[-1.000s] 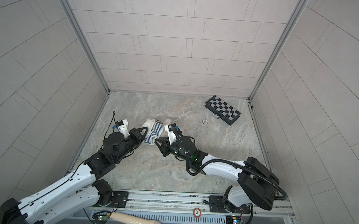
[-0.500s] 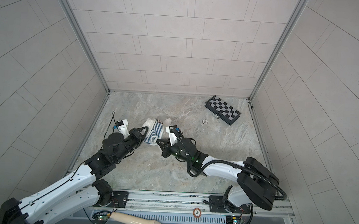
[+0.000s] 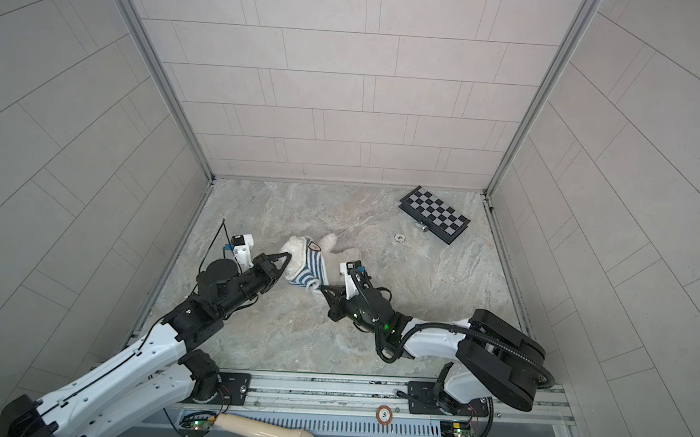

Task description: Dress the teddy bear

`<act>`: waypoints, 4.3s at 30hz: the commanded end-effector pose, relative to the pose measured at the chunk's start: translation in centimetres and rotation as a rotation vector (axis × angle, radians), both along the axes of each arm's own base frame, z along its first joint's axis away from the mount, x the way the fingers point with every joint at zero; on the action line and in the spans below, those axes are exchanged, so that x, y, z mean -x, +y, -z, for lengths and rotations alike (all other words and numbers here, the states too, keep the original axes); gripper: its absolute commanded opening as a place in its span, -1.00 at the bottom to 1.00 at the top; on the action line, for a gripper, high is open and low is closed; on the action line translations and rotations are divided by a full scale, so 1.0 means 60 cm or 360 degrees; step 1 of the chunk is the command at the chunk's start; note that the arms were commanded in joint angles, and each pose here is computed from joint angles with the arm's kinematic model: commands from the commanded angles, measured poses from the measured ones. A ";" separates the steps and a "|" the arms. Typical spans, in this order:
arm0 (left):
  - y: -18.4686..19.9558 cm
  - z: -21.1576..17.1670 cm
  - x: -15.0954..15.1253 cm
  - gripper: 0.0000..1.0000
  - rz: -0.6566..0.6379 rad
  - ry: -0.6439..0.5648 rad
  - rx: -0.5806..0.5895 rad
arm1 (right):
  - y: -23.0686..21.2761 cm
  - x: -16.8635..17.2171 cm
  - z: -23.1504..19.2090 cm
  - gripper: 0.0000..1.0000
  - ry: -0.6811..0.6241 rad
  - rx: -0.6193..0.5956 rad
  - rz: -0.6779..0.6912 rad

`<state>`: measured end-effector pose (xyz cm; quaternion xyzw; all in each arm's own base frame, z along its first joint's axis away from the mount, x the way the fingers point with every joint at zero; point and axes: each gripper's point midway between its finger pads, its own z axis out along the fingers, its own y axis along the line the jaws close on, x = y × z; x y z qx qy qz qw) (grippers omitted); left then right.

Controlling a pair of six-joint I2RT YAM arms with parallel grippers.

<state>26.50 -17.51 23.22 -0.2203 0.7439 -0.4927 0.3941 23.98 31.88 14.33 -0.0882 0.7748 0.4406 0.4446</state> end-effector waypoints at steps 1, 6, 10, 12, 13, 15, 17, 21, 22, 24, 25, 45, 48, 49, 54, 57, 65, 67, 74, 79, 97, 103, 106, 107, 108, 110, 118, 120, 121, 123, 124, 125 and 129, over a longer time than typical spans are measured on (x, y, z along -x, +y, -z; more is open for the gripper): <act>0.014 -0.085 0.000 -1.00 0.0013 -0.0332 0.0058 | -0.043 -0.001 0.083 -1.00 0.0192 0.0144 0.0164; 0.000 -0.101 0.011 -1.00 0.0229 -0.0497 -0.0195 | -0.066 -0.004 0.086 -1.00 0.0179 0.0227 0.0244; -0.010 -0.103 0.028 -1.00 0.0365 -0.0590 -0.0386 | -0.089 -0.002 0.085 -1.00 0.0175 0.0305 0.0301; -0.011 -0.105 0.034 -1.00 0.0409 -0.0635 -0.0468 | -0.102 -0.001 0.087 -1.00 0.0178 0.0328 0.0338; -0.014 -0.104 0.036 -1.00 0.0435 -0.0649 -0.0501 | -0.105 -0.001 0.086 -1.00 0.0174 0.0331 0.0345; -0.017 -0.104 0.040 -1.00 0.0477 -0.0687 -0.0559 | -0.110 0.001 0.085 -1.00 0.0180 0.0349 0.0354; -0.019 -0.102 0.043 -1.00 0.0506 -0.0723 -0.0606 | -0.112 0.003 0.085 -1.00 0.0204 0.0360 0.0359; -0.028 -0.108 0.056 -1.00 0.0602 -0.0843 -0.0680 | -0.106 0.015 0.088 -1.00 0.0218 0.0419 0.0304; -0.028 -0.109 0.059 -1.00 0.0614 -0.0863 -0.0705 | -0.106 0.020 0.089 -1.00 0.0220 0.0441 0.0290; -0.027 -0.113 0.065 -1.00 0.0632 -0.0918 -0.0758 | -0.119 0.028 0.104 -1.00 0.0283 0.0471 0.0307; -0.025 -0.114 0.067 -1.00 0.0633 -0.0935 -0.0781 | -0.127 0.030 0.109 -1.00 0.0300 0.0463 0.0335; -0.053 -0.120 0.095 -1.00 0.0878 -0.1096 -0.0820 | -0.109 0.043 0.021 -0.58 -0.0002 0.0418 0.0164; -0.055 -0.122 0.100 -1.00 0.0918 -0.1115 -0.0846 | -0.069 0.078 -0.038 -0.46 -0.0250 0.0234 -0.0100; -0.056 -0.123 0.104 -1.00 0.0939 -0.1124 -0.0849 | -0.064 0.091 -0.055 -0.41 -0.0324 0.0192 -0.0165; -0.061 -0.130 0.129 -1.00 0.1076 -0.1179 -0.0894 | -0.093 0.122 -0.126 -0.07 -0.0681 0.0295 -0.0272; -0.063 -0.125 0.140 -1.00 0.1171 -0.1172 -0.0997 | -0.110 0.141 -0.189 0.14 -0.0986 0.0362 -0.0331; -0.098 -0.128 0.190 -1.00 0.1538 -0.1260 -0.1314 | -0.079 0.127 -0.250 0.15 -0.1257 0.0681 -0.0786; -0.102 -0.130 0.199 -1.00 0.1616 -0.1266 -0.1352 | -0.079 0.129 -0.251 0.14 -0.1290 0.0741 -0.0894; -0.093 -0.155 0.217 -1.00 0.1766 -0.1256 -0.1428 | -0.096 0.132 -0.233 0.12 -0.1365 0.0955 -0.1077; -0.100 -0.161 0.231 -1.00 0.1868 -0.1257 -0.1447 | -0.077 0.112 -0.239 0.11 -0.1415 0.0893 -0.1081; -0.105 -0.170 0.216 -1.00 0.1769 -0.1284 -0.1481 | -0.041 0.117 -0.216 -1.00 -0.1442 0.0863 -0.1240; -0.090 -0.175 0.186 -1.00 0.1540 -0.1280 -0.1584 | -0.056 0.119 -0.218 -1.00 -0.1445 0.0908 -0.1136; -0.065 -0.158 0.147 -1.00 0.1361 -0.1148 -0.1733 | -0.069 0.125 -0.222 -1.00 -0.1456 0.0928 -0.1044; -0.057 -0.153 0.137 -1.00 0.1318 -0.1110 -0.1757 | -0.073 0.128 -0.222 -1.00 -0.1458 0.0935 -0.1026; -0.050 -0.151 0.129 -1.00 0.1274 -0.1085 -0.1761 | -0.076 0.133 -0.221 -1.00 -0.1453 0.0943 -0.1014; -0.039 -0.150 0.115 -1.00 0.1187 -0.1054 -0.1781 | -0.079 0.144 -0.221 -1.00 -0.1447 0.0949 -0.1007; -0.004 -0.106 0.080 -1.00 0.1035 -0.0919 -0.2023 | -0.051 0.204 -0.236 -1.00 -0.1444 0.0863 -0.1133; 0.003 -0.100 0.075 -1.00 0.1004 -0.0890 -0.2069 | -0.048 0.214 -0.244 -1.00 -0.1436 0.0814 -0.1144; 0.005 -0.101 0.075 -1.00 0.0986 -0.0896 -0.2083 | -0.045 0.218 -0.252 -1.00 -0.1433 0.0762 -0.1137; 0.004 -0.104 0.080 -1.00 0.0974 -0.0940 -0.2083 | -0.041 0.223 -0.269 -1.00 -0.1419 0.0678 -0.1124; -0.001 -0.109 0.085 -1.00 0.0976 -0.0978 -0.2059 | -0.039 0.221 -0.276 -1.00 -0.1409 0.0663 -0.1111; -0.006 -0.113 0.090 -1.00 0.0981 -0.1009 -0.2033 | -0.037 0.220 -0.281 -1.00 -0.1401 0.0659 -0.1103; -0.029 -0.123 0.114 -1.00 0.1043 -0.1120 -0.1910 | -0.029 0.203 -0.290 -1.00 -0.1364 0.0692 -0.1045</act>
